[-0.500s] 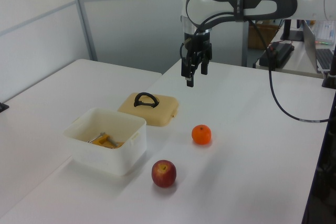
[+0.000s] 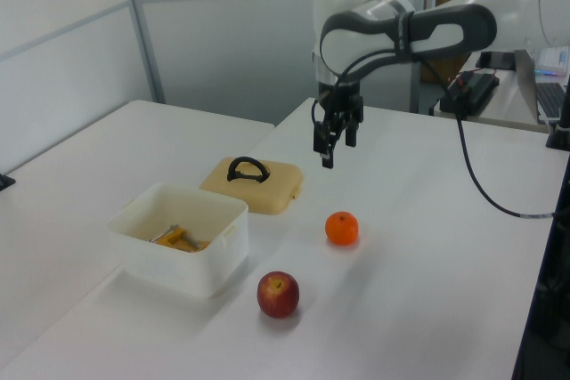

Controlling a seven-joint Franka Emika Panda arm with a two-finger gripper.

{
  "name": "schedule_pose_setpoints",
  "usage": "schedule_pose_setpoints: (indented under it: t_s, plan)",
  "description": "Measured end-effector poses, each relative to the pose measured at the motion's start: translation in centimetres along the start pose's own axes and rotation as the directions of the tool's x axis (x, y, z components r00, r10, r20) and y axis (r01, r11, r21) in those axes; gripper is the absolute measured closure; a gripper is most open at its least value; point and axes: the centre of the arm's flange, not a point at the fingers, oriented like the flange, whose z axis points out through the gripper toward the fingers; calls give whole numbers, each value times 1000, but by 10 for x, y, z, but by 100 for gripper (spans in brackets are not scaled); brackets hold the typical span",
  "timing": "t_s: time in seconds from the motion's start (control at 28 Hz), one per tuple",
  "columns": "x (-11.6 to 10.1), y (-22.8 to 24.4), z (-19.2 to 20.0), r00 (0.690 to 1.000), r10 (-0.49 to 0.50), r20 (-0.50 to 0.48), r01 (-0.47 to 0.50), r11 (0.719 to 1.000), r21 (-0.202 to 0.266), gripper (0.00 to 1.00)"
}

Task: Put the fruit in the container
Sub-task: 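Lower the open gripper down onto the orange tangerine, then close the gripper around the tangerine and lift it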

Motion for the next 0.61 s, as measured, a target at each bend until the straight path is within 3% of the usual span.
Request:
schedule_pose_setpoints:
  t_s: [0.61]
  plan:
    - [-7,2,103,1000,-9,23,11,994,-109,0]
